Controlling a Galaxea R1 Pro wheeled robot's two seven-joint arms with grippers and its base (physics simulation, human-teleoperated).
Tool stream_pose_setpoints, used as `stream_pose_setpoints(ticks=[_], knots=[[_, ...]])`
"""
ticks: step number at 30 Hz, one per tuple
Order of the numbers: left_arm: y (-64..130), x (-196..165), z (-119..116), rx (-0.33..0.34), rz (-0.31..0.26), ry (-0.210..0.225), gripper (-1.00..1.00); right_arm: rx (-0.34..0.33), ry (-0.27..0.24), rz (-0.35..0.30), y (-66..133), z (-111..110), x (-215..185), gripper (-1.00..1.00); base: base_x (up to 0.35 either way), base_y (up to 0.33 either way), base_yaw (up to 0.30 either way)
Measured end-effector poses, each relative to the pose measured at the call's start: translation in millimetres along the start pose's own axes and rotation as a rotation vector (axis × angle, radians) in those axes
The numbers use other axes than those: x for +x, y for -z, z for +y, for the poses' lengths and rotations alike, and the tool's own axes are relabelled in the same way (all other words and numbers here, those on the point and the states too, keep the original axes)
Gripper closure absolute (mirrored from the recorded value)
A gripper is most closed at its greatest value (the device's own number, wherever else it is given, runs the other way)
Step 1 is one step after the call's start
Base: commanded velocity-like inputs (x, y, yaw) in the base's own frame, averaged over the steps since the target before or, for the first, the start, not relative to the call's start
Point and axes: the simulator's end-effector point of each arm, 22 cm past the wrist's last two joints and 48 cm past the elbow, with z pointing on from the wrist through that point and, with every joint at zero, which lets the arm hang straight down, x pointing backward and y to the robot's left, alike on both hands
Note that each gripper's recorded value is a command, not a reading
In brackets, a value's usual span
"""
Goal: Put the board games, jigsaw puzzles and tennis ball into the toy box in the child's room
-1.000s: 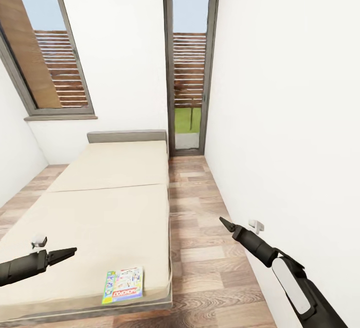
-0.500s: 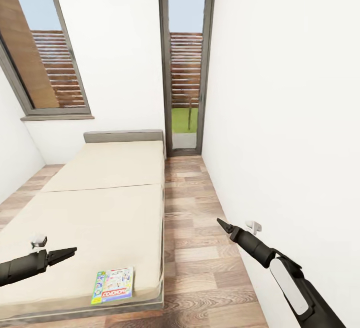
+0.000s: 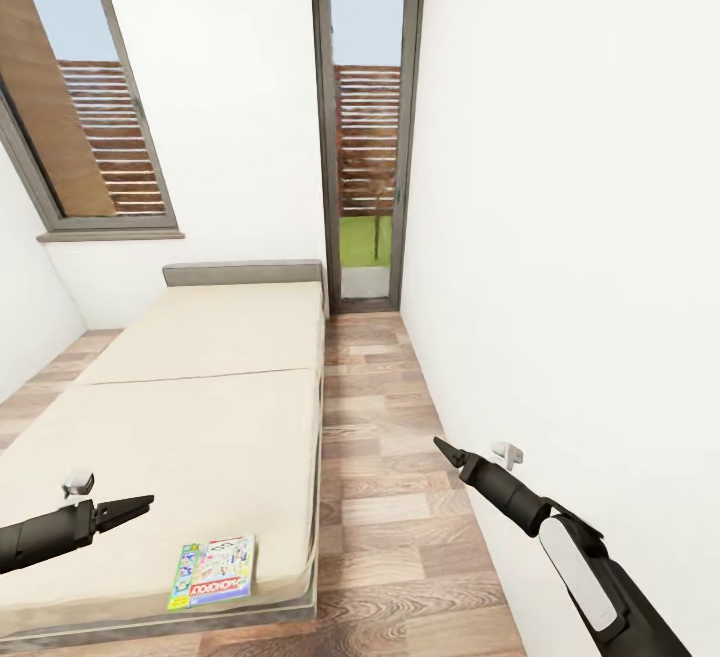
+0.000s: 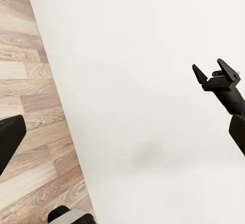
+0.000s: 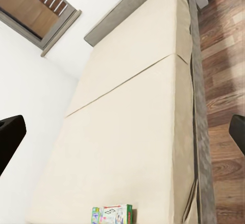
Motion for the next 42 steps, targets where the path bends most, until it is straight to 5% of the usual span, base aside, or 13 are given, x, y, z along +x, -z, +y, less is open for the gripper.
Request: stream_pose_setpoints(ticks=[27,32,42], knots=[[-0.9,-1,2,0.001,-0.004,0.009,-1.00,-0.021,0.016,0.043,-7.6,10,19,-1.00,0.000,0.037,0.000],[-3.1,0,7,-0.006,0.000,0.074,-1.00,-0.021,0.023,0.063,-12.5,10,29,-1.00,0.000,0.000,0.003],[-5.1,7,48,-0.165,0.012,0.131,-1.00,-0.021,0.043,0.068,-16.9,7,31,-1.00,-0.002,0.000,0.170]])
